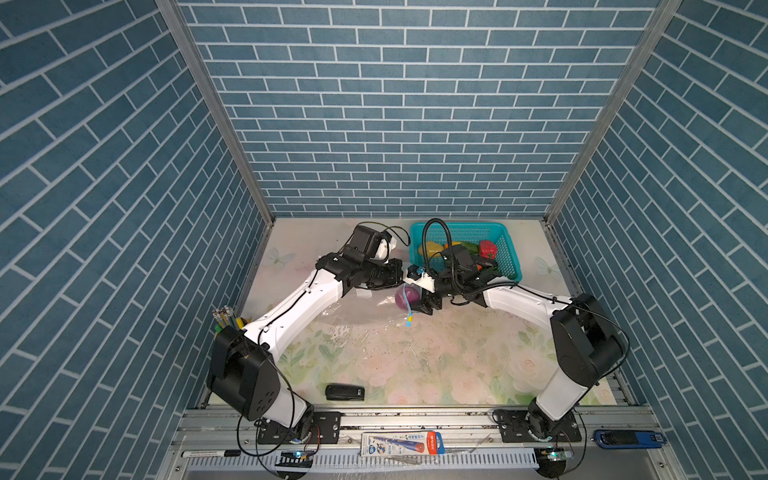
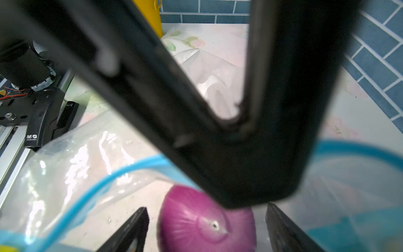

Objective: Place the food in the zip-top bag and seal the zipper
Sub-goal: 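Open the right gripper to release the purple onion inside the bag, then move the open right gripper back over the teal basket, then lower the right gripper onto the yellow potato and close on it, then lift the yellow potato with the right gripper and carry it to the bag opening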

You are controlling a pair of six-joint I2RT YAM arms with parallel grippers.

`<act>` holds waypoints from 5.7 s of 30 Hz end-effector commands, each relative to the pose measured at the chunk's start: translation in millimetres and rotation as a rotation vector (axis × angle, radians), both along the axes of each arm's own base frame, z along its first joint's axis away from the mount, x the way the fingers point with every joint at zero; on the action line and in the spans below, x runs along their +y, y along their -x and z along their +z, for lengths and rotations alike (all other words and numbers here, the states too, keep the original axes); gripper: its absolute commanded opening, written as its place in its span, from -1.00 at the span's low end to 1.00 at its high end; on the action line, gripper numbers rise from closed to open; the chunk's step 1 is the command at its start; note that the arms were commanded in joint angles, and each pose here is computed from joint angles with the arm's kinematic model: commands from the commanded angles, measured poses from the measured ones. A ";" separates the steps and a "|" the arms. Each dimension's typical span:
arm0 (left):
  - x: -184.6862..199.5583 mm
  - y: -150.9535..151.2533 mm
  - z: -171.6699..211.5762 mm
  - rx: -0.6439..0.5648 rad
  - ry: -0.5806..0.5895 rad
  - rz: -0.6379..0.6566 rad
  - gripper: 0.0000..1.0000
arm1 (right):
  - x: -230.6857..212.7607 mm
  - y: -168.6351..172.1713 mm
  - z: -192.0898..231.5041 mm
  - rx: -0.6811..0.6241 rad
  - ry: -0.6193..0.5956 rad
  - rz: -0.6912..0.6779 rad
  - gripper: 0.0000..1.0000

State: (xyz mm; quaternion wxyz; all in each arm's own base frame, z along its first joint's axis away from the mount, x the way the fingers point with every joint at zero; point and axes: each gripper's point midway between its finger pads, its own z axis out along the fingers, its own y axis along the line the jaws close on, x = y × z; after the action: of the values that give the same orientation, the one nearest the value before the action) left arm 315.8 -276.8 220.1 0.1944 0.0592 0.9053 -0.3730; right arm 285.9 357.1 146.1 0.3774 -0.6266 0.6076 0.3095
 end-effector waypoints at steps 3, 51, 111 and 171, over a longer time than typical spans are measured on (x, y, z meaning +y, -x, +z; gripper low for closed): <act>-2.4 4.0 3.5 -0.009 0.012 -0.013 -1.00 | 5.0 -0.3 5.3 -0.067 -0.012 0.030 0.76; -9.4 -16.4 1.1 -0.012 0.020 -0.014 -1.00 | -101.2 -102.8 36.5 -0.137 0.212 -0.333 0.69; -6.8 -21.1 -1.9 0.006 -0.010 -0.009 -1.00 | -54.6 -247.7 -91.2 -0.155 0.285 -0.271 0.74; -5.2 -21.7 -3.2 -0.002 0.004 0.014 -1.00 | -90.0 -174.2 35.8 -0.347 0.170 -0.359 0.12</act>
State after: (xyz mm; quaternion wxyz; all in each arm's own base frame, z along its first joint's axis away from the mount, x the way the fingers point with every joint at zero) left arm 335.2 -285.3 215.9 0.1911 0.0568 0.9055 -0.3747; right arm 477.8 268.4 160.6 0.4582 -0.5841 0.6665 0.0685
